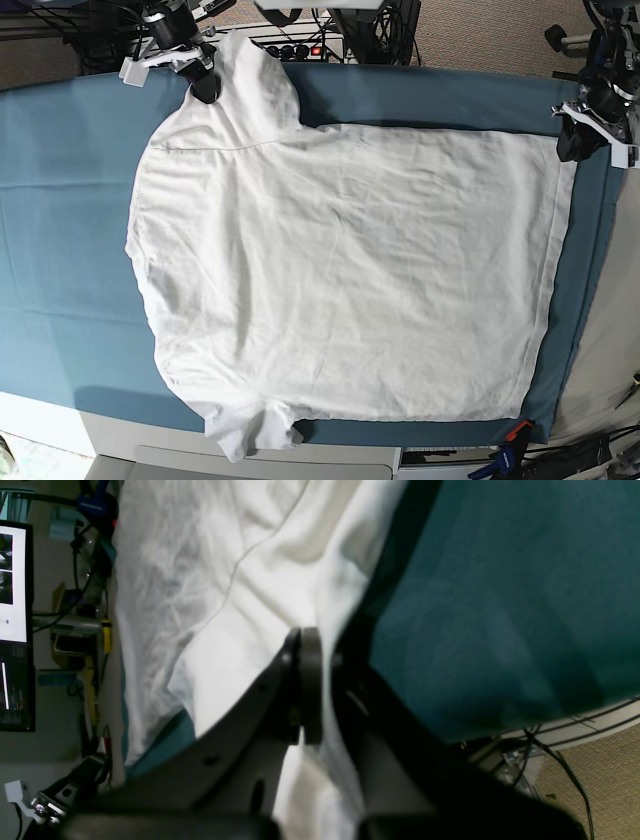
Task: Fold the T-shirt properly
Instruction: 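Lower the left gripper and grasp the shirt's shoulder edge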
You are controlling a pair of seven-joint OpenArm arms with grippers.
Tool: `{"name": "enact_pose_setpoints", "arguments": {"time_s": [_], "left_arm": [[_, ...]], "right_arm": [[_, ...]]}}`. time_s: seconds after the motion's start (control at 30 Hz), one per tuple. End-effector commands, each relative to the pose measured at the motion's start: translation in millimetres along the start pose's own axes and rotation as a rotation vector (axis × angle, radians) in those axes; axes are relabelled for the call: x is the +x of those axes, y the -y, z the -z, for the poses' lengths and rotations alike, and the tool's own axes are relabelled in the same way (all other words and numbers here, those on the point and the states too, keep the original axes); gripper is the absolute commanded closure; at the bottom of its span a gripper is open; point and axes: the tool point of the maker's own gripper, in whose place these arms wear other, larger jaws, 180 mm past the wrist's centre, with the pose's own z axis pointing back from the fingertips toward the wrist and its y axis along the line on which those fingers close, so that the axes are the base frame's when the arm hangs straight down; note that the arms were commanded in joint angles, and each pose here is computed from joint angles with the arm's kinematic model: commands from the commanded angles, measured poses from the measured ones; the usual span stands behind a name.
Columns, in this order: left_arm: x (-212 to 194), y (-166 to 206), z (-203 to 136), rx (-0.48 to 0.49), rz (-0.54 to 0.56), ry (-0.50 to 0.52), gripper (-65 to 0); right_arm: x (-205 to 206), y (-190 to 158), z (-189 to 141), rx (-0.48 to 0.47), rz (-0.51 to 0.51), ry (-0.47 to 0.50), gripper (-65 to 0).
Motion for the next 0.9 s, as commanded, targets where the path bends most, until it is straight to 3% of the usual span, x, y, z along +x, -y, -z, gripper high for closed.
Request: {"name": "enact_pose_setpoints", "arguments": {"time_s": [0.0,0.87], "left_arm": [[14.2,0.2,-3.1,-0.008,0.021,0.044,-17.2],[14.4,-2.0,-3.9,0.008,0.041,0.059,-17.2]], "right_arm": [[-1.2,0.8,-2.4,-0.008,-0.001,-0.005,0.0],[-0.5,0.8,-2.4,-0.008,-0.002,-0.001,0.0]]}}
